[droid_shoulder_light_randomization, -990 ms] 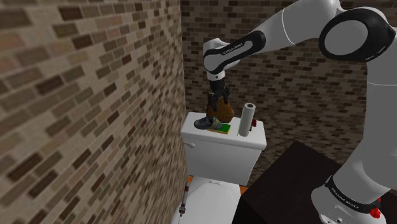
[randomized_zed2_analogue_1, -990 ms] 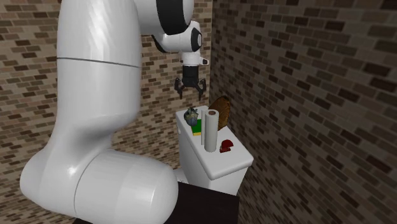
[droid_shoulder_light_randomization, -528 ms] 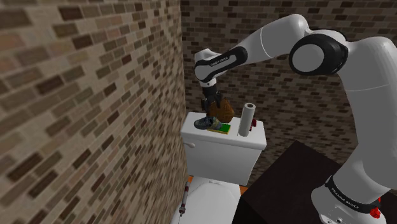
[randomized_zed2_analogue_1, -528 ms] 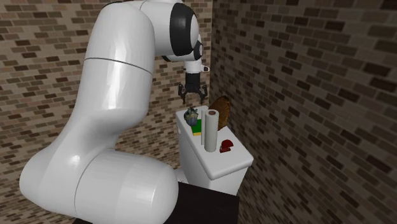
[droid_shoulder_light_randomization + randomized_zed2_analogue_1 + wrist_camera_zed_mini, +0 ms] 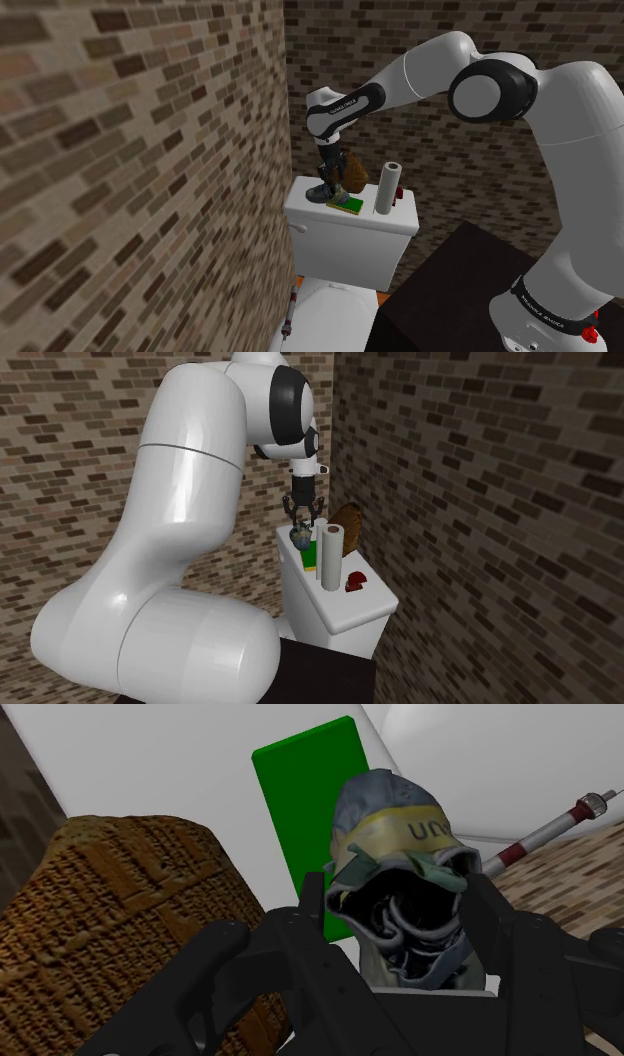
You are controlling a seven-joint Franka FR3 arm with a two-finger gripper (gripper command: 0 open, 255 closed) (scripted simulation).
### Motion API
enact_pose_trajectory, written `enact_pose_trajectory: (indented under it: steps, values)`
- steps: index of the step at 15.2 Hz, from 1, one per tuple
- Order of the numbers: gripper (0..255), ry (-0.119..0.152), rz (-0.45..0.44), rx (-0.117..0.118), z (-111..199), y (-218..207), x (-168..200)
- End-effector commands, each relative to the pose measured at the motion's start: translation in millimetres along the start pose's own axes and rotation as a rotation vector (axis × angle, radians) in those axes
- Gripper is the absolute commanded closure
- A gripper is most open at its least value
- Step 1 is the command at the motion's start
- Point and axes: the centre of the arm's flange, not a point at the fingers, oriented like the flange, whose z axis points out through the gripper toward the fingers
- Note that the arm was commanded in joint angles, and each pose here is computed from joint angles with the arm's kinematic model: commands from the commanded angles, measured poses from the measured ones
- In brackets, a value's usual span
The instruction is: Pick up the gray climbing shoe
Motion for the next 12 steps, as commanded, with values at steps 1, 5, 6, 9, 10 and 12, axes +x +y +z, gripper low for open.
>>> enact_pose_trajectory:
  steps: [1, 5, 6, 9, 10, 12]
  values:
    - [255, 0.001, 0.000, 0.000, 0, 0, 0]
    - [255, 0.001, 0.000, 0.000, 0, 0, 0]
    - [255, 0.001, 0.000, 0.000, 0, 0, 0]
    - [255, 0.001, 0.000, 0.000, -5, -1, 0]
    - [255, 0.001, 0.000, 0.000, -10, 0, -2]
    - [255, 0.001, 0.000, 0.000, -20, 0, -5]
